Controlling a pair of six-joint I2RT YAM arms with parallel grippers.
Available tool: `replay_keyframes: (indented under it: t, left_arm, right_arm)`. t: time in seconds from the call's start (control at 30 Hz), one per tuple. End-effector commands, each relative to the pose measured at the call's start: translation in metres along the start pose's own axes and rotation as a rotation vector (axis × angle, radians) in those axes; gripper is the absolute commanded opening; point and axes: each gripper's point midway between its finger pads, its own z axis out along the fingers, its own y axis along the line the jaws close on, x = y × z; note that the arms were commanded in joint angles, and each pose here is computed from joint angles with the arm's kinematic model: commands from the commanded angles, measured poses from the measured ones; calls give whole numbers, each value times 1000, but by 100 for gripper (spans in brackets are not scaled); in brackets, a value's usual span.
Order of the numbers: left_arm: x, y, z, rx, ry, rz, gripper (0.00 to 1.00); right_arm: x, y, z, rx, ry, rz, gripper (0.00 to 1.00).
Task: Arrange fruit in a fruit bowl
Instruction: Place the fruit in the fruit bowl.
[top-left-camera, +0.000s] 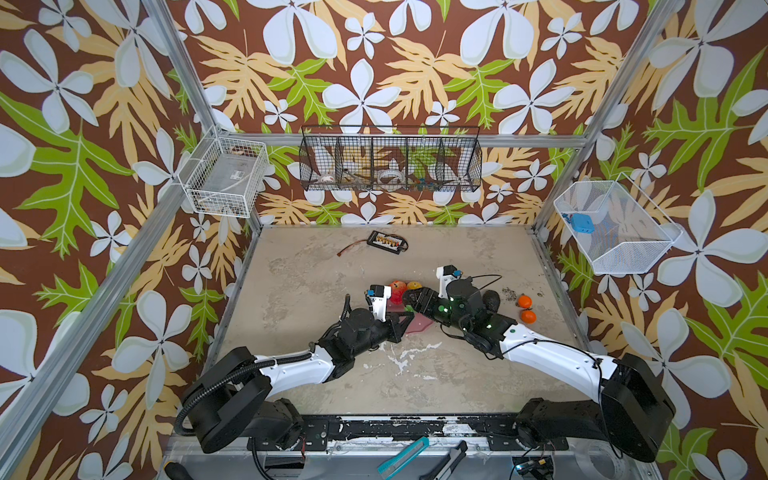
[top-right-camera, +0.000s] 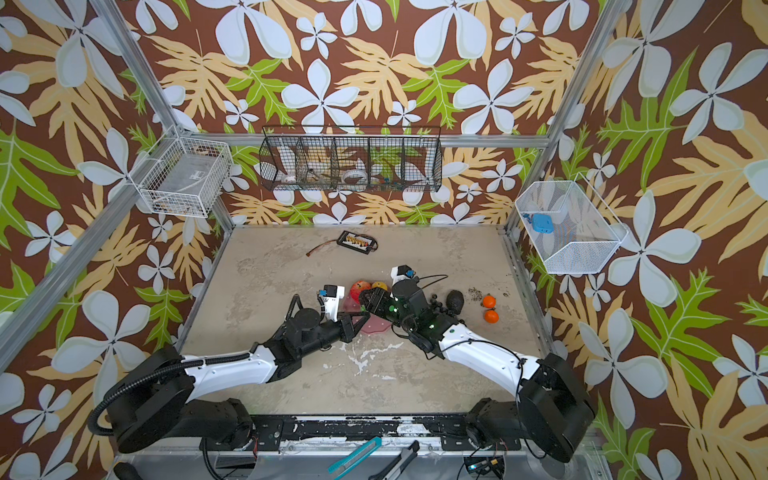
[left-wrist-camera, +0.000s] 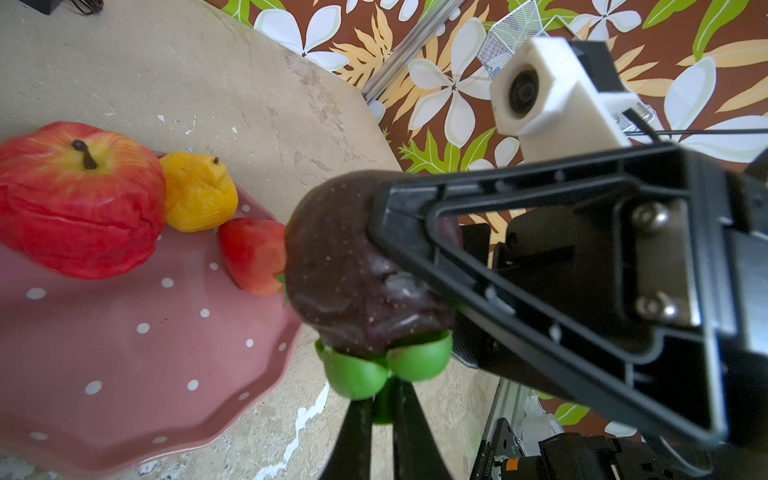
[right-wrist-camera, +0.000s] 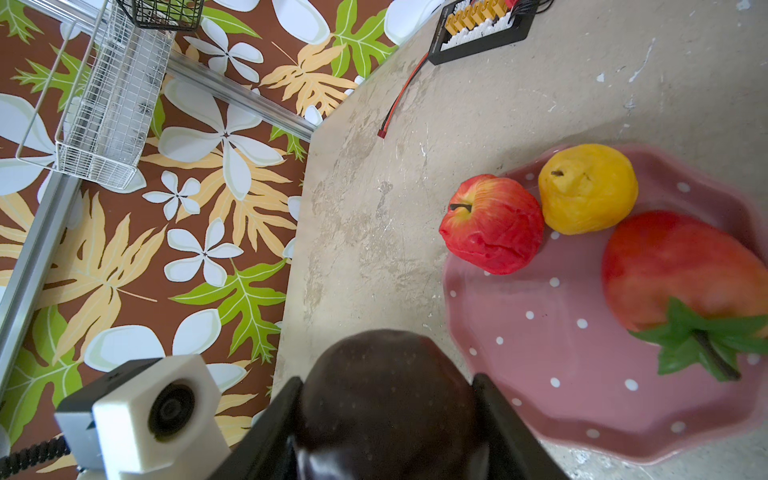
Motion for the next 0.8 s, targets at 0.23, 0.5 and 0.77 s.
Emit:
replay_keyframes:
  t: [0.23, 0.5, 0.77]
  left_arm:
    - [-3, 3, -2, -18, -15, 9, 0]
    - [7, 15, -8, -90, 36, 44, 0]
    - [24, 30, -28, -168, 111, 29, 0]
  right_arm:
    - [-4, 2, -3, 1, -16, -22, 71]
    - [-12, -3, -13, 63, -46, -96, 85]
    - [-40, -23, -52, 224, -191, -284, 87]
